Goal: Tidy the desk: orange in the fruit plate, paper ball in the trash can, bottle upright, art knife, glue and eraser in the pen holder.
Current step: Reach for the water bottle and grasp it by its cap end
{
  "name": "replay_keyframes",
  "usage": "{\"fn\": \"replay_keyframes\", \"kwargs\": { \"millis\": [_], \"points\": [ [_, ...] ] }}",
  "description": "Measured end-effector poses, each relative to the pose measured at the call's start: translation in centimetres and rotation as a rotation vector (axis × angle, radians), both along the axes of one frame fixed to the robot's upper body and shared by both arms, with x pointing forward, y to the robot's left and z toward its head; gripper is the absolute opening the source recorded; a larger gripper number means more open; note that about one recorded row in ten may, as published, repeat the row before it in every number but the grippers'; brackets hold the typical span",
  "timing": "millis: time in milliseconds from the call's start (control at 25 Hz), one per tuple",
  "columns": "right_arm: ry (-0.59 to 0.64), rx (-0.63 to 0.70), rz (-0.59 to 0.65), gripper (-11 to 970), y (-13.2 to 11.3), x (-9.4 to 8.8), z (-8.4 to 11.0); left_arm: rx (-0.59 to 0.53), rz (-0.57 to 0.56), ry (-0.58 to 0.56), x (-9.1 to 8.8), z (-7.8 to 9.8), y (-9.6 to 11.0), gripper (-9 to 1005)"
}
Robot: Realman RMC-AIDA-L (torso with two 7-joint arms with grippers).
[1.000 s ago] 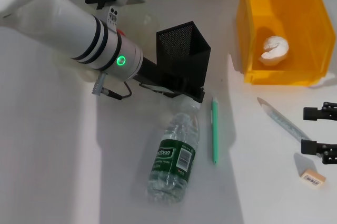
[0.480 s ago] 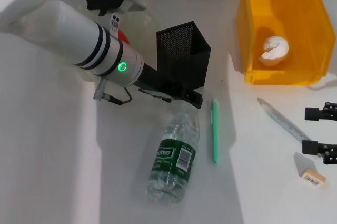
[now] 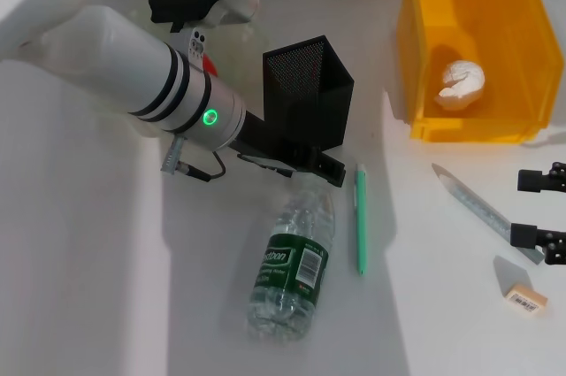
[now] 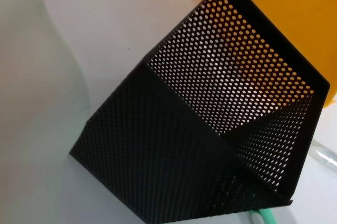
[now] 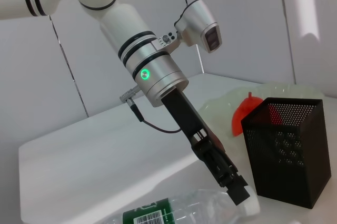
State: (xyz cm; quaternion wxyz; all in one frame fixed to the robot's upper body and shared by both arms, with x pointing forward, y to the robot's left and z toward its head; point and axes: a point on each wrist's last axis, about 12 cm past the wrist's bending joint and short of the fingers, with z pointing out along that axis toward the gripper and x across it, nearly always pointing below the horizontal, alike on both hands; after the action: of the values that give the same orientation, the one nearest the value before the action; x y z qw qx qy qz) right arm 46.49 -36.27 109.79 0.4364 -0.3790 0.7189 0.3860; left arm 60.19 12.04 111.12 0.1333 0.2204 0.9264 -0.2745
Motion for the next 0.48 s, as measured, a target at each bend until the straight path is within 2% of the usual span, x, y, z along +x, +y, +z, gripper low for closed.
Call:
{"fn": "replay_keyframes", "kwargs": {
  "millis": [480],
  "points": [
    [0.001, -0.004, -0.007, 800, 0.03, 0.06, -0.12, -0.003, -0.006, -0.006, -0.14, -0.16, -0.35, 805]
  ]
}}
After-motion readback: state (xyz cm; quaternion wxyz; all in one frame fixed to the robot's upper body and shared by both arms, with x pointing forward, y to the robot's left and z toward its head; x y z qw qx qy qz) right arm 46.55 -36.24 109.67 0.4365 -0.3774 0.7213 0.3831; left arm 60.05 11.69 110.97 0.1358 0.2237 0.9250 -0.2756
